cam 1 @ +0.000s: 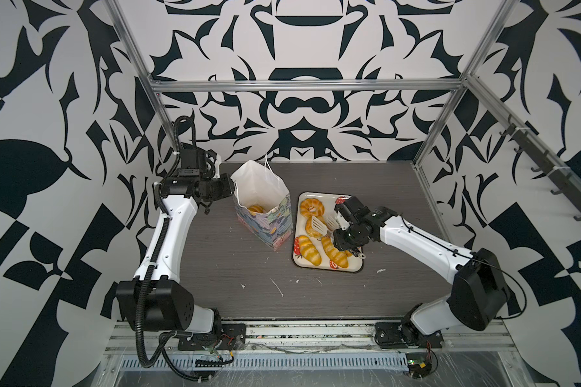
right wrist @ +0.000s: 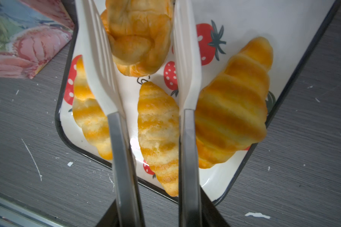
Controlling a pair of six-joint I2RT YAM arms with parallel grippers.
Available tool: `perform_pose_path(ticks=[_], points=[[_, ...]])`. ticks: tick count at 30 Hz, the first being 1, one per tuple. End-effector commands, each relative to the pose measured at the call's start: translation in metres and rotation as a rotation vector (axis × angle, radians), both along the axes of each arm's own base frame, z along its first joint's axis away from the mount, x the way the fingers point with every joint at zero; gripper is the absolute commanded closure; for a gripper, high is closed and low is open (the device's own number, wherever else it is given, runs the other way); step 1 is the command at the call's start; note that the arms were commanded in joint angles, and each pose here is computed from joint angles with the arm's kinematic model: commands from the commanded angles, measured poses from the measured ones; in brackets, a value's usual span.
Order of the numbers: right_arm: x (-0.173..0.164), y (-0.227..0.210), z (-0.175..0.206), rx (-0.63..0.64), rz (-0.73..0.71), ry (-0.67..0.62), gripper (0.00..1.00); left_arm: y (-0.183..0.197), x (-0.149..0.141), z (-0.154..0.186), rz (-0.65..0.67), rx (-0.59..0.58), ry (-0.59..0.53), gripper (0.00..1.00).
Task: Pack bread into a paper bag
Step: Move the bread onto the tray, then pick up the bread from the tray.
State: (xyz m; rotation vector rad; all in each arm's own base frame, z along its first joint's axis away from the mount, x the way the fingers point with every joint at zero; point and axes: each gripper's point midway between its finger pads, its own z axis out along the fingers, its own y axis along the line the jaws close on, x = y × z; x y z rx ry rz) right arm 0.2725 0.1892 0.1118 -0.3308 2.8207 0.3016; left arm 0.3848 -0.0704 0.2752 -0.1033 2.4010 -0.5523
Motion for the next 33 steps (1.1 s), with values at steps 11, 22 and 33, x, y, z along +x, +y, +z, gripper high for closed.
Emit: perform_pose_path(ticks=[11,22,33], points=[[0.008,0.0,0.026,0.113,-0.045,-0.055,0.57,-0.002,-0.007,-0.008,-0.012,0.005,0.03,0.77],[0.017,-0.021,0.019,0.095,-0.103,-0.044,0.57,-0.002,-0.007,-0.007,-0.012,0.006,0.028,0.77],[0.018,-0.015,0.01,0.131,-0.102,-0.016,0.59,-0.001,-0.008,-0.007,-0.01,0.007,0.027,0.77]])
